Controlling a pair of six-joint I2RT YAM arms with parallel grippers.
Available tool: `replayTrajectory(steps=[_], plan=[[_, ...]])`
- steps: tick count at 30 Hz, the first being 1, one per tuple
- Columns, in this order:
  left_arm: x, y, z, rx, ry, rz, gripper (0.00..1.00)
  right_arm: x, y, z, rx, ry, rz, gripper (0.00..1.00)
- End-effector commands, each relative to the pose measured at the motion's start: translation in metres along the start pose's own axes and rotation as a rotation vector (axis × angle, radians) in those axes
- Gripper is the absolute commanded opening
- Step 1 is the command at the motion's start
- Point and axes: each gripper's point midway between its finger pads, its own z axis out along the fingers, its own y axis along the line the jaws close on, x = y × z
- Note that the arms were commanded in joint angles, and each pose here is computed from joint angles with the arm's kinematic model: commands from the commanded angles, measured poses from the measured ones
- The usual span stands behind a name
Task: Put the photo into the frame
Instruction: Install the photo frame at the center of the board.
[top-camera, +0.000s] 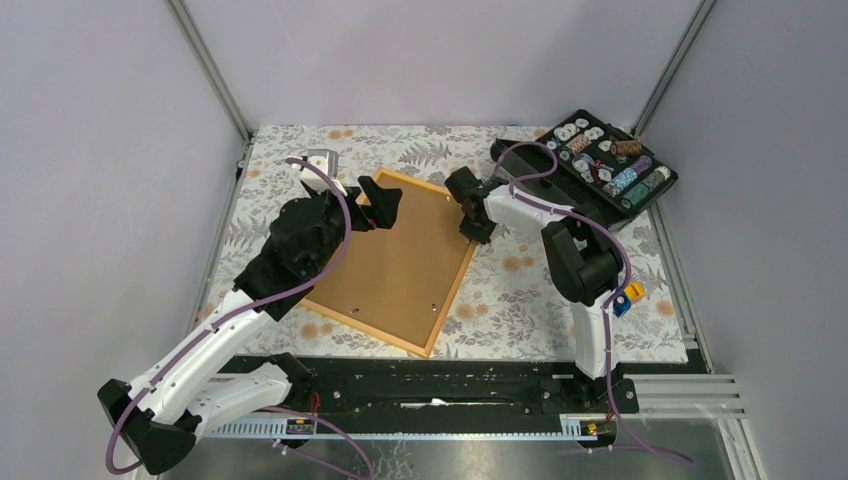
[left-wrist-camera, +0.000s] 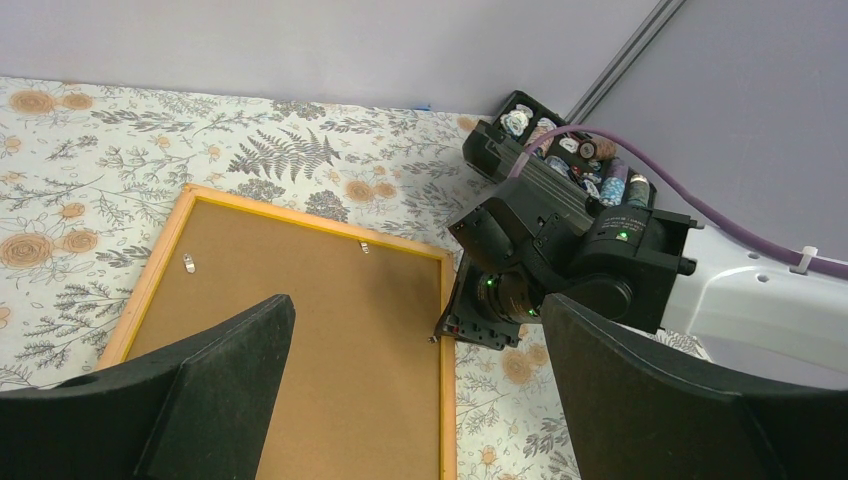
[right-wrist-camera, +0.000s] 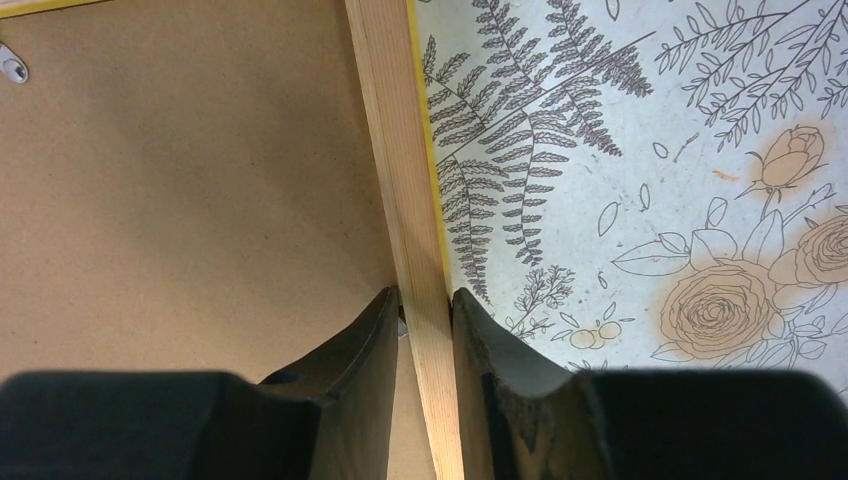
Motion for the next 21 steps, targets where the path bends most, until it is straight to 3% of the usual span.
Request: replayTrajectory(steps=[1, 6, 10, 17, 21], plan=[[-0.017, -0.007, -0.002, 0.028, -0.050, -0.023, 0.98, 0.008, -0.021, 0.006, 0.085, 0.011, -0.007, 0.26], [-0.017, -0.008, -0.002, 0.031, -0.049, -0.024, 0.98, 0.001, -0.021, 0.008, 0.088, -0.018, -0.048, 0.09], [-0.016, -0.008, -0.001, 0.032, -0.046, -0.024, 0.99, -0.017, -0.011, 0.011, 0.018, -0.062, -0.211, 0.00], [-0.017, -0.008, -0.001, 0.033, -0.046, -0.023, 0.98, -0.043, 0.010, 0.010, -0.109, -0.110, -0.497, 0.00], [-0.017, -0.006, -0.001, 0.024, -0.048, -0.021, 0.98, -0.065, 0.021, -0.014, -0.137, -0.170, -0.543, 0.37]])
